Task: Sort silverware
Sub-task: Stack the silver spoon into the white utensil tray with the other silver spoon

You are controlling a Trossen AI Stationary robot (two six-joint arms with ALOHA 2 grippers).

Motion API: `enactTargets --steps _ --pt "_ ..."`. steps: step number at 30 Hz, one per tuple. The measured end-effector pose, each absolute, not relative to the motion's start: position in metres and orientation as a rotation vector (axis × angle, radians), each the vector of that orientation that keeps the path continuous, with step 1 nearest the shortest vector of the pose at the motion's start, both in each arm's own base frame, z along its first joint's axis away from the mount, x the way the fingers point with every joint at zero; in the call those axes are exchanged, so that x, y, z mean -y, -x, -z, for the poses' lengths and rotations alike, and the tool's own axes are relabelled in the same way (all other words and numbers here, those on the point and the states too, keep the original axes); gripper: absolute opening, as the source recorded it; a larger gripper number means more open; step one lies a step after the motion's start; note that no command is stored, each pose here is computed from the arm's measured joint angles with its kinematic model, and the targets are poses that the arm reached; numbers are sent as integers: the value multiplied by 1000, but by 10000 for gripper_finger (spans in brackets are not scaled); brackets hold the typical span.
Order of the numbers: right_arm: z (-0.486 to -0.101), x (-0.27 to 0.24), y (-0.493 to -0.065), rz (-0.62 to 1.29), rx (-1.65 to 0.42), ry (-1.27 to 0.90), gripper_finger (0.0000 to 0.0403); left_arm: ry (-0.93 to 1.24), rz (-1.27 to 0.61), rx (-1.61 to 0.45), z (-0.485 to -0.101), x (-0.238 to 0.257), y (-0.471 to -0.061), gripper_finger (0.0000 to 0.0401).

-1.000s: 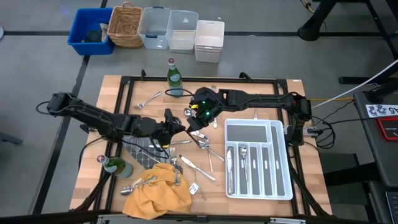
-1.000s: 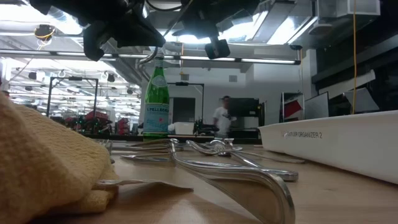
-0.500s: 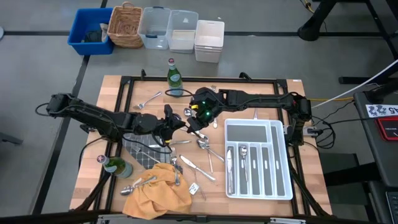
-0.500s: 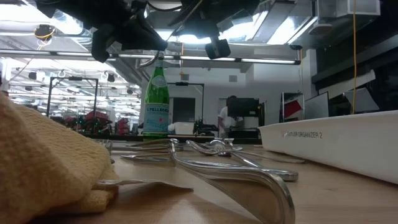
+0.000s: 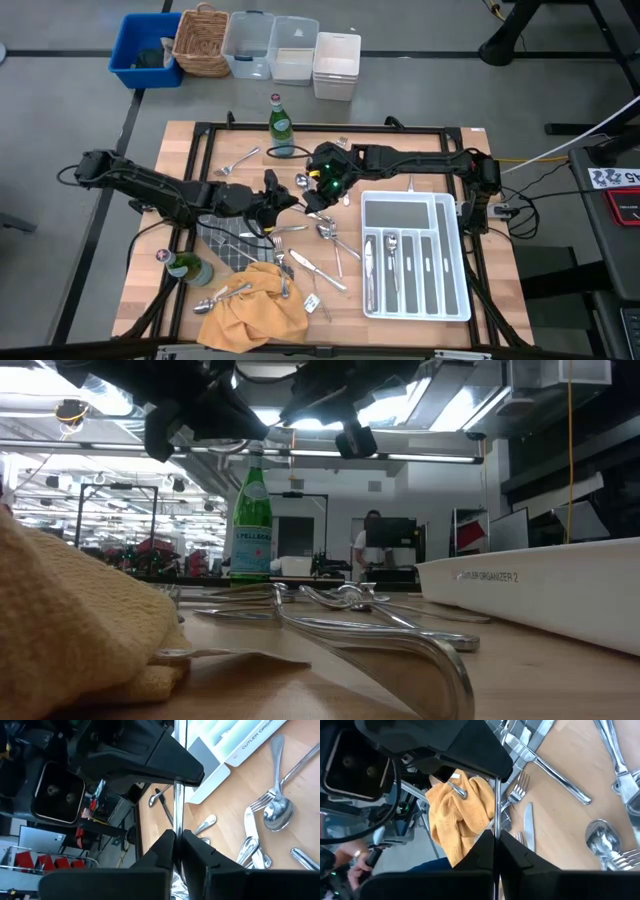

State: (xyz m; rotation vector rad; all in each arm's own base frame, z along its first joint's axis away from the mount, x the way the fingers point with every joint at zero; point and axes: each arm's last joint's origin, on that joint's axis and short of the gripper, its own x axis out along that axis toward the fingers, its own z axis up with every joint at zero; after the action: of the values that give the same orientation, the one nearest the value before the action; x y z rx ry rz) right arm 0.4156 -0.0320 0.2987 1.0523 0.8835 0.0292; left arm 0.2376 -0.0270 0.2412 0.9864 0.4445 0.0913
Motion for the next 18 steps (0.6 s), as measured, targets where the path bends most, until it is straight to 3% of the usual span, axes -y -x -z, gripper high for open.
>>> enactTargets --steps 11,18 --pt "-297 33 -414 22 -891 -1023 7 -773 -155 -378 -246 27 -239 94" --pt "-295 34 -396 173 -1003 -969 7 -698 -254 -322 -253 26 -240 124"
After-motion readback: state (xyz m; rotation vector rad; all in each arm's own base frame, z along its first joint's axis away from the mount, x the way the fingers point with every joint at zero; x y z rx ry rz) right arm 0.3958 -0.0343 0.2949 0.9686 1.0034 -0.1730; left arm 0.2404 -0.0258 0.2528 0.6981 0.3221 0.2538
